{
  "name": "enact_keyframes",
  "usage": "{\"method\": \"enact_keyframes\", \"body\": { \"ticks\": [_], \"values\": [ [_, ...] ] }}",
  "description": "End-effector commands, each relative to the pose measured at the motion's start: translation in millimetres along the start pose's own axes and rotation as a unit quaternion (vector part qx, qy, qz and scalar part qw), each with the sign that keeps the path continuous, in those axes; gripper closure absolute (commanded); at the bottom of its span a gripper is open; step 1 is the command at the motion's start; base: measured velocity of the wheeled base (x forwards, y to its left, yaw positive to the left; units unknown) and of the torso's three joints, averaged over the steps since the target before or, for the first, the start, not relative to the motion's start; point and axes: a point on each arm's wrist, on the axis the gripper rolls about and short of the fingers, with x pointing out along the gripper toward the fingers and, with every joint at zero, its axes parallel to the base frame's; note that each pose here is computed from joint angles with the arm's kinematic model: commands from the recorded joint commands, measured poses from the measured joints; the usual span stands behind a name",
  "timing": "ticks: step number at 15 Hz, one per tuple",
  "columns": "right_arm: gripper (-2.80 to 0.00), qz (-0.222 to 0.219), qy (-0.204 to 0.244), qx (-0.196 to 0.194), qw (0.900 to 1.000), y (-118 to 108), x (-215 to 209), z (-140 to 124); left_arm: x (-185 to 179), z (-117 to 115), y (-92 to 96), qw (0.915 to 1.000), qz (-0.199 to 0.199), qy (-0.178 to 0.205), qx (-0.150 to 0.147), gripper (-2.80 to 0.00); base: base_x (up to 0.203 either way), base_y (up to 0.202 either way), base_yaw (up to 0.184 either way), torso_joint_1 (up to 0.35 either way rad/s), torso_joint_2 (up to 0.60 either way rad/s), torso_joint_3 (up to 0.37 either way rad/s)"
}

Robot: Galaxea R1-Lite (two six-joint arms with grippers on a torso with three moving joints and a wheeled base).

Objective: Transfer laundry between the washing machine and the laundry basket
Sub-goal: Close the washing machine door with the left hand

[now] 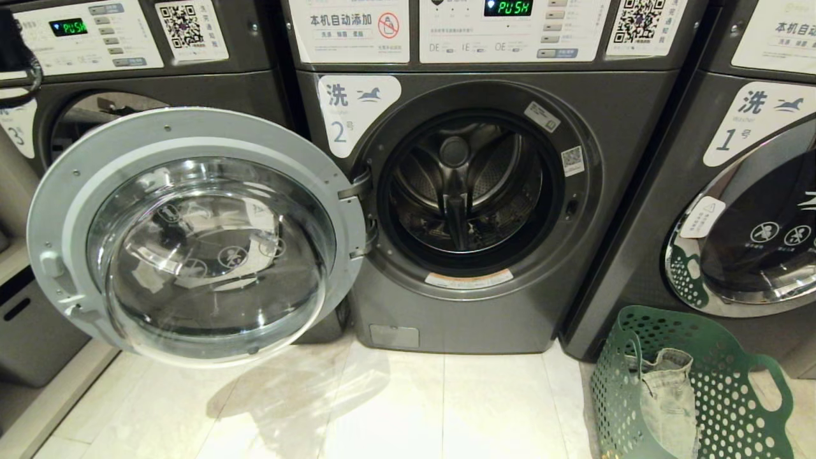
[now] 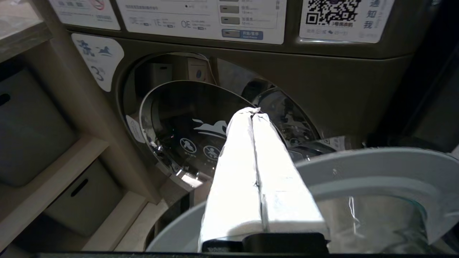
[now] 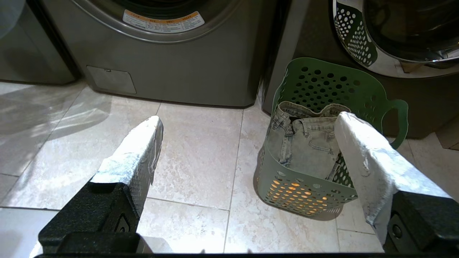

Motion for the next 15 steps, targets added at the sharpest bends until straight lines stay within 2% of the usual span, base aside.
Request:
{"method": "enact_keyframes", "body": {
  "ticks": [1, 2, 4, 7, 9, 12, 15],
  "values": [
    [-2.8, 0.001, 0.0, 0.002, 1.0, 0, 0, 0, 52, -30, 3.3, 0.9994, -0.012, 0.034, 0.002, 0.0, 0.0, 0.0, 0.0, 0.0, 0.0, 0.0],
    [-2.8, 0.001, 0.001, 0.013, 1.0, 0, 0, 0, 63, -31, 8.0, 0.9993, -0.025, 0.029, -0.004, 0.0, 0.0, 0.0, 0.0, 0.0, 0.0, 0.0],
    [-2.8, 0.0, 0.001, 0.021, 1.0, 0, 0, 0, 80, -44, 14.5, 0.9969, -0.06, 0.046, -0.022, 0.0, 0.0, 0.0, 0.0, 0.0, 0.0, 0.0],
    [-2.8, 0.0, 0.001, 0.021, 1.0, 0, 0, 0, 93, -60, 14.6, 0.9902, -0.08, 0.067, -0.093, 0.0, 0.0, 0.0, 0.0, 0.0, 0.0, 0.0],
    [-2.8, 0.0, 0.001, 0.021, 1.0, 0, 0, 0, 97, -65, 13.2, 0.9855, -0.089, 0.075, -0.123, 0.0, 0.0, 0.0, 0.0, 0.0, 0.0, 0.0],
    [-2.8, 0.0, 0.001, 0.021, 1.0, 0, 0, 0, 103, -73, 12.5, 0.984, -0.09, 0.086, -0.128, 0.0, 0.0, 0.0, 0.0, 0.0, 0.0, 0.0],
    [-2.8, 0.0, 0.001, 0.021, 1.0, 0, 0, 0, 100, -77, 12.2, 0.981, -0.089, 0.114, -0.13, 0.0, 0.0, 0.0, 0.0, 0.0, 0.0, 0.0]
  ]
}}
